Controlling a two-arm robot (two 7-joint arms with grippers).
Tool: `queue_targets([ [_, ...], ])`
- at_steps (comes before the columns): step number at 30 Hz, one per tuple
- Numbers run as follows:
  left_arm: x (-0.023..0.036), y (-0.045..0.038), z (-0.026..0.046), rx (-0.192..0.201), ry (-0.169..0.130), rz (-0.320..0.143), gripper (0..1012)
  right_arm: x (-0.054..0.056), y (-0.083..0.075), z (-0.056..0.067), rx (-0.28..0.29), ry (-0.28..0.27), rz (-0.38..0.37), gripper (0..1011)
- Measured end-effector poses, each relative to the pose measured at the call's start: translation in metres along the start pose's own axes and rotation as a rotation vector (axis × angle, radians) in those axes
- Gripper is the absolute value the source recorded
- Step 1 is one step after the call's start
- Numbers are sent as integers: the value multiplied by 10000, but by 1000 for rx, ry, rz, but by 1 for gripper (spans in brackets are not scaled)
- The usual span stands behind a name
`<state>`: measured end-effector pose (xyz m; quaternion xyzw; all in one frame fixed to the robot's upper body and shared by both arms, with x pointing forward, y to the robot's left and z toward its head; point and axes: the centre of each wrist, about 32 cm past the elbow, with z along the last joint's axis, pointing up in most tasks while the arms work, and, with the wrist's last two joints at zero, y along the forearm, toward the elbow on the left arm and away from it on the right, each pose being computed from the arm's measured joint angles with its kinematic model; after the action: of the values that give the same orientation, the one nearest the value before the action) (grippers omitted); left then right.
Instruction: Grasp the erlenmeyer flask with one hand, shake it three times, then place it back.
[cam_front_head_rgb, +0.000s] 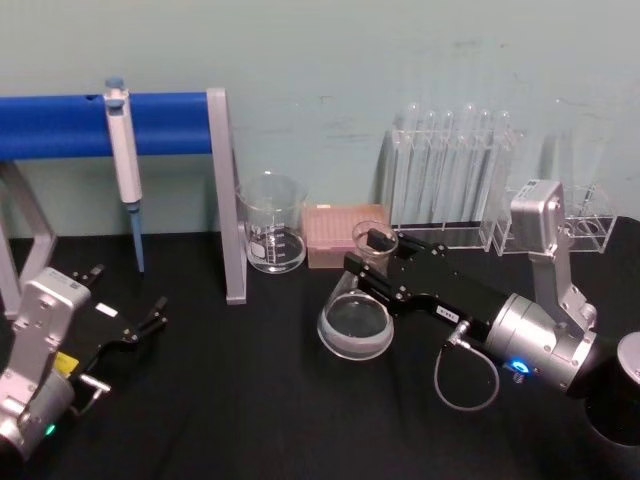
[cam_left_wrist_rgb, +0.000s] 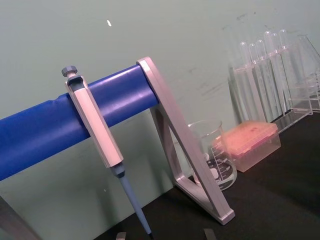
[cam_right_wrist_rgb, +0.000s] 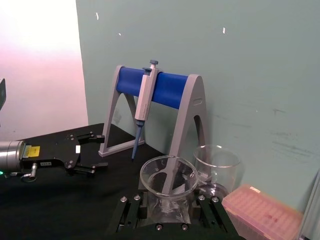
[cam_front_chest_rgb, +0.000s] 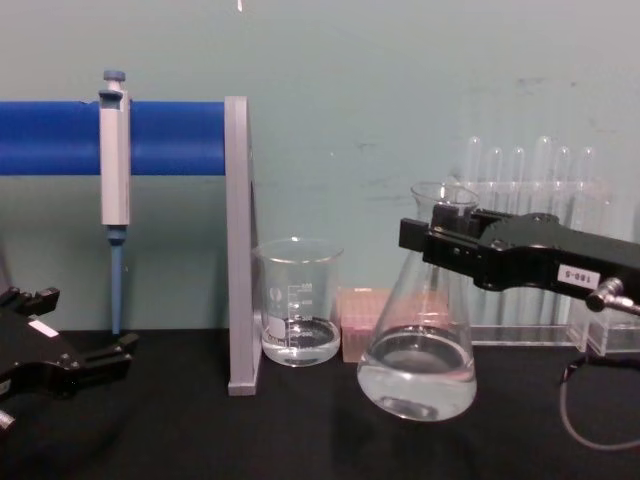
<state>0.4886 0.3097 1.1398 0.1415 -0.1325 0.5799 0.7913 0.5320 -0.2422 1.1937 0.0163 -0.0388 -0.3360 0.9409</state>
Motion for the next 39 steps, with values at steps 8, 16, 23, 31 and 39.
queue_targets([
  [8,0,0,0,0,0,0,1001,-5,11,3,0,0,4,457],
  [16,0,0,0,0,0,0,1001,-6,22,-15,-5,4,7,457],
  [23,0,0,0,0,0,0,1000,3,29,-53,-17,9,7,457],
  [31,0,0,0,0,0,0,1001,12,37,-105,-29,4,12,457],
  [39,0,0,0,0,0,0,1001,25,45,-164,-42,-2,21,457],
])
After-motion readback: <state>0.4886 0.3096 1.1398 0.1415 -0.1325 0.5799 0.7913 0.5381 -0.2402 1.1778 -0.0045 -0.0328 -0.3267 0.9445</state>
